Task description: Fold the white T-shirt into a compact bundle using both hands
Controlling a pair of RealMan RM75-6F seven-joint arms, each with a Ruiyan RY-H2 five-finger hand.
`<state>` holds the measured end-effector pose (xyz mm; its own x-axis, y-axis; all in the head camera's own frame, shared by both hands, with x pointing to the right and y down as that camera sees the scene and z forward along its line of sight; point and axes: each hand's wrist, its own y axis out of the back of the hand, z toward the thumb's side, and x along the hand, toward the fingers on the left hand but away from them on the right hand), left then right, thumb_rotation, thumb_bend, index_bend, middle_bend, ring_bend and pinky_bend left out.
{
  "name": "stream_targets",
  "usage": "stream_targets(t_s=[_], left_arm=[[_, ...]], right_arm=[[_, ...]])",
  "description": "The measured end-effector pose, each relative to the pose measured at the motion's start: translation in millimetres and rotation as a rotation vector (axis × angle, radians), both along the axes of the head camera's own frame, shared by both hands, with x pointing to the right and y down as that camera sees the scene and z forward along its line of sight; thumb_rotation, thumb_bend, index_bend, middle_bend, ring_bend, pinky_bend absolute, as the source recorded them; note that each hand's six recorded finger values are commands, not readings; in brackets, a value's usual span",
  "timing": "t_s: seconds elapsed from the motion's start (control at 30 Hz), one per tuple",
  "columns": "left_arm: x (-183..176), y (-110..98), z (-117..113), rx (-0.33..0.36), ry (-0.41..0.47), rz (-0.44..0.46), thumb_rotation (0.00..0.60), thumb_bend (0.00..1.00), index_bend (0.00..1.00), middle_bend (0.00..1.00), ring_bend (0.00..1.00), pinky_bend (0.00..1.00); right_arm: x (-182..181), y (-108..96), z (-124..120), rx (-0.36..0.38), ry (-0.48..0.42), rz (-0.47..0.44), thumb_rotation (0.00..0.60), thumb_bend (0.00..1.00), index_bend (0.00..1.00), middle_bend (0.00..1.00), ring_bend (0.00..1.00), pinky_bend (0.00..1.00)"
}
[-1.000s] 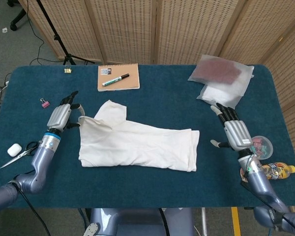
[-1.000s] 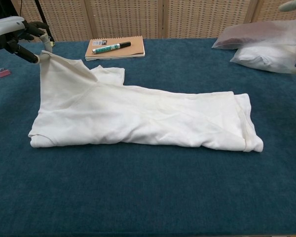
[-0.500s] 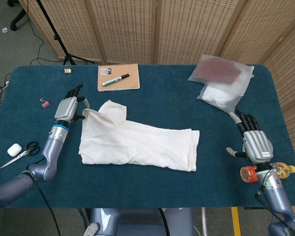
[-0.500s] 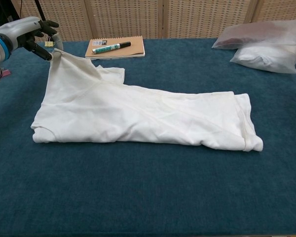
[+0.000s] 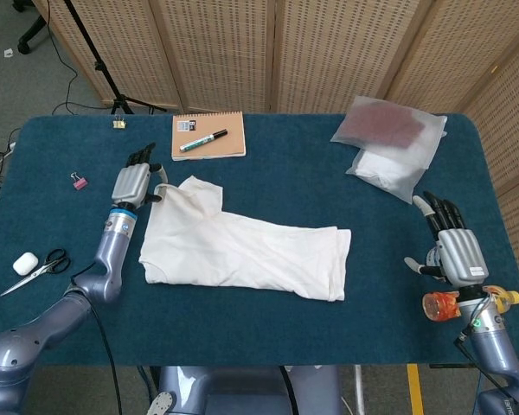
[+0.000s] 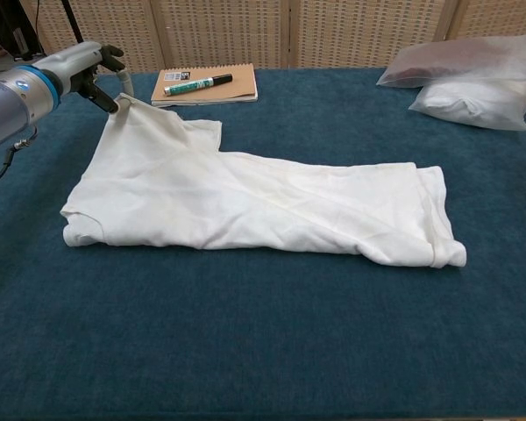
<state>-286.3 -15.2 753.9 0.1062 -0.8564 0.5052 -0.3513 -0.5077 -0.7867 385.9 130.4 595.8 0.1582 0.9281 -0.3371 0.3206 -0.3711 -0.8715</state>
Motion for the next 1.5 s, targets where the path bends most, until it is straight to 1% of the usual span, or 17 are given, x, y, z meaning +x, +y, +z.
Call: stream_targets(t_s=[0.1,0.13,0.17,0.27,0.3,0.33,0.43,0.53,0.67,0.77,0.87,1.0,1.13,1.2,1.3,1.4,1.5], left_arm=[[8,-3,5,-0.003,-0.009,0.006,0.6,0.49,0.71,0.0,0.0,0.0],[10,-4,6,-0.001,-0.012,0.009,0.6,0.46,0.65,0.0,0.0,0.0],[13,-5,7,0.002,-0.017,0.015,0.6,0.43,0.57,0.0,0.0,0.0],[21,-8,9,0.0,-0.036,0.048,0.6,0.25,0.12,0.0,0.0,0.0],[25,-8,10,-0.003,-0.041,0.063,0.6,0.2,0.04,0.0,0.0,0.0],[27,-9,10,-0.002,-0.044,0.071,0.6,0.17,0.0,0.0,0.0,0.0],[31,-10,8,0.012,-0.039,0.081,0.6,0.12,0.0,0.0,0.0,0.0],[32,-12,5,0.026,-0.013,0.077,0.6,0.1,0.0,0.0,0.0,0.0],[30,-15,-4,0.063,0.031,0.074,0.6,0.1,0.0,0.0,0.0,0.0],[22,-15,-15,0.106,0.068,0.097,0.6,0.12,0.0,0.0,0.0,0.0],[8,-9,-29,0.144,0.098,0.146,0.6,0.15,0.07,0.0,0.0,0.0],[-24,11,-44,0.149,0.117,0.222,0.6,0.19,0.24,0.0,0.0,0.0],[-58,42,-52,0.113,0.124,0.261,0.6,0.23,0.38,0.0,0.0,0.0],[-73,60,-52,0.081,0.123,0.275,0.6,0.25,0.43,0.0,0.0,0.0],[-89,83,-52,0.052,0.114,0.297,0.6,0.25,0.43,0.0,0.0,0.0],[-99,100,-49,0.029,0.09,0.327,0.6,0.25,0.44,0.0,0.0,0.0],[-105,108,-45,0.015,0.067,0.343,0.6,0.24,0.44,0.0,0.0,0.0]], right_arm=[[1,-1,0,-0.002,0.0,0.003,0.6,0.16,0.02,0.0,0.0,0.01],[1,-1,0,-0.002,0.001,0.004,0.6,0.16,0.02,0.0,0.0,0.01],[1,-1,1,-0.003,0.001,0.004,0.6,0.16,0.02,0.0,0.0,0.01],[1,-1,2,-0.008,0.0,0.004,0.6,0.16,0.02,0.0,0.0,0.01],[1,-1,2,-0.009,0.0,0.003,0.6,0.16,0.02,0.0,0.0,0.01],[1,-1,2,-0.01,0.0,0.003,0.6,0.16,0.02,0.0,0.0,0.01],[1,-1,2,-0.014,-0.004,0.004,0.6,0.16,0.03,0.0,0.0,0.01],[1,-1,3,-0.015,-0.002,0.002,0.6,0.16,0.04,0.0,0.0,0.01],[-1,0,3,-0.014,-0.002,-0.003,0.6,0.16,0.04,0.0,0.0,0.01],[-2,1,3,-0.013,-0.002,-0.006,0.6,0.16,0.04,0.0,0.0,0.01],[-3,1,3,-0.015,-0.002,-0.009,0.6,0.16,0.04,0.0,0.0,0.01],[-6,2,4,-0.019,-0.004,-0.015,0.6,0.16,0.04,0.0,0.0,0.01],[-8,3,4,-0.021,-0.005,-0.021,0.6,0.16,0.04,0.0,0.0,0.01],[-10,3,4,-0.022,-0.006,-0.024,0.6,0.16,0.04,0.0,0.0,0.01],[-11,4,5,-0.024,-0.007,-0.029,0.6,0.16,0.04,0.0,0.0,0.01],[-13,5,6,-0.028,-0.007,-0.033,0.6,0.16,0.04,0.0,0.0,0.01],[-14,5,6,-0.029,-0.006,-0.037,0.6,0.16,0.04,0.0,0.0,0.01]])
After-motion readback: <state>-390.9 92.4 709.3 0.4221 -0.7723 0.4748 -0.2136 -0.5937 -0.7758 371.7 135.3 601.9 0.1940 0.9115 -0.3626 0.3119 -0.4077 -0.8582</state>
